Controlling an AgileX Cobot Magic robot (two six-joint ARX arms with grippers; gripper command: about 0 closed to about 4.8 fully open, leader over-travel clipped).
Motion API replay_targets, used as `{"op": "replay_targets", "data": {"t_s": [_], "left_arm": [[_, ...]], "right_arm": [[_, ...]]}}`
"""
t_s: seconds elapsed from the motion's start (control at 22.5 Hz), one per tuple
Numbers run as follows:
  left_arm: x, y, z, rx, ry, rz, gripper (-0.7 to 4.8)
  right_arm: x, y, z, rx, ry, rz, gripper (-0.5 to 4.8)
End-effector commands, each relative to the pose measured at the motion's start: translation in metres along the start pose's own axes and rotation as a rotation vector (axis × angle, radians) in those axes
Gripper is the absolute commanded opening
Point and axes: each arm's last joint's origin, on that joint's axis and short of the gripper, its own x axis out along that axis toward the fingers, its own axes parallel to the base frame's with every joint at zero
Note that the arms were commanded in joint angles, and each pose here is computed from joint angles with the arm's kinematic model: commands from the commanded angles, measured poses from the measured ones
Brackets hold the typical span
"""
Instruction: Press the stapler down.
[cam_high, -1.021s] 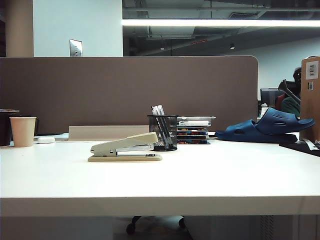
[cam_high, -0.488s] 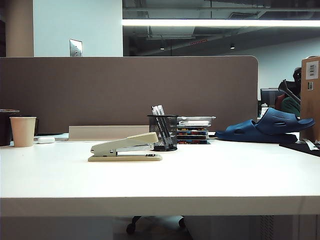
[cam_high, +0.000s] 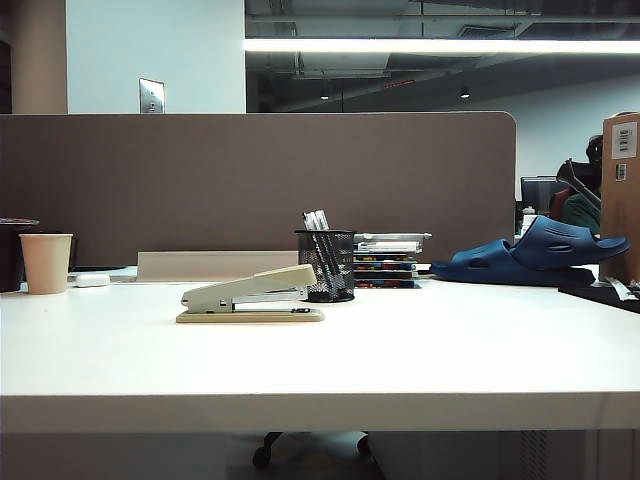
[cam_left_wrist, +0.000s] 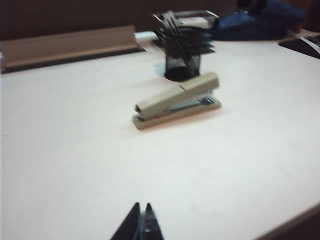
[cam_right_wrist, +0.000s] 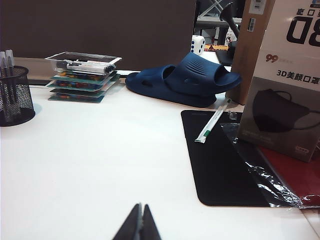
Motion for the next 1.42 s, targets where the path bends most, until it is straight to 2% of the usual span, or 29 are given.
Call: {"op": "replay_targets", "data": {"t_s": [0.04,0.18,0.44,0.75,1.07,1.42], "left_arm": [[-0.001,-0.002,0.000,-0.008,0.006,-0.051,-0.06],[-0.001,-0.002,0.001,-0.007,0.004,-0.052,-0.06],[-0.001,-0.002,0.001,-0.007,0.004,-0.053,-0.05],[-0.001,-0.002,0.001,-0.007,0.004,-0.053,-0.06],[-0.001,-0.002,0.001,-0.007,0.004,-0.053,-0.06],[-0.001,-0.002,0.001,-0.007,0.004,-0.053,-0.06]], "right_arm": [[-0.001,0.000,0.004,0.019,-0.017,0.002,-0.09],[-0.005,0.000,0.018,0.039,0.003,0.004,-0.09],[-0.014,0.000,0.045,0.044,-0.033,0.040,-0.09],[-0.029,0.001,0.077,0.044,-0.035,0.118,-0.09],[-0.029,0.001,0.111,0.054,0.056,0.175,-0.09],[0.016,0.002,0.157,0.113,0.291,0.356,-0.09]]}}
